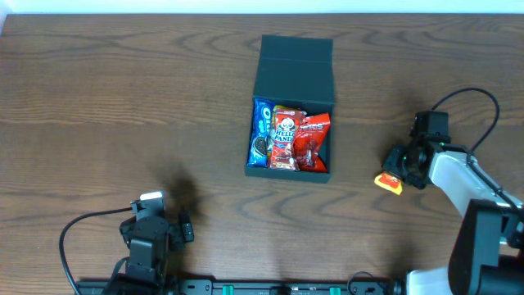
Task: Pack container
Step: 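Lift the Julie's packet into the box's right corner and release, then withdraw the right gripper from the box toward the right, then raise the left arm and move it toward the box lid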
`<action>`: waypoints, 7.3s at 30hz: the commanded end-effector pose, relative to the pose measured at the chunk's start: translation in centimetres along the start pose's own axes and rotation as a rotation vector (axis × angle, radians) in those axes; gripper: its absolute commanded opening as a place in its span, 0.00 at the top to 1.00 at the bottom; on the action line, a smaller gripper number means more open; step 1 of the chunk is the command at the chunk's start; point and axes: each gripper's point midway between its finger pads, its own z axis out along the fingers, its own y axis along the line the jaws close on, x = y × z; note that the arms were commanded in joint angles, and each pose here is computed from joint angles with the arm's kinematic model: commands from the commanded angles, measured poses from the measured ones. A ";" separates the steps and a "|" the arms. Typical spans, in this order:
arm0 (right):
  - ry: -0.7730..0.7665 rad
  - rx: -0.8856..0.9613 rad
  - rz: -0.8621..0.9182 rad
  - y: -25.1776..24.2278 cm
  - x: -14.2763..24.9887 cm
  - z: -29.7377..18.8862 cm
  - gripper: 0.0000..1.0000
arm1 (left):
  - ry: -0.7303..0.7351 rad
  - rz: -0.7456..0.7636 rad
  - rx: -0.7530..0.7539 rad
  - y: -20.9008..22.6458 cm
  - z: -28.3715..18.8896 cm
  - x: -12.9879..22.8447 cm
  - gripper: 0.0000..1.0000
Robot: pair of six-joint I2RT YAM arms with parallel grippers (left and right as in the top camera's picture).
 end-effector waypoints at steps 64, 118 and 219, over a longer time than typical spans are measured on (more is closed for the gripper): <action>-0.003 -0.138 -0.332 20.7 3.2 -6.1 0.85 | 0.052 0.028 -0.032 0.7 0.5 1.7 0.05; -0.178 -0.165 -0.339 11.3 9.6 -20.4 0.01 | 0.052 0.028 -0.032 0.7 0.5 1.7 0.05; -0.306 -0.050 -0.310 7.6 8.0 -22.1 0.01 | 0.390 -0.303 1.063 -20.3 7.6 -38.1 0.04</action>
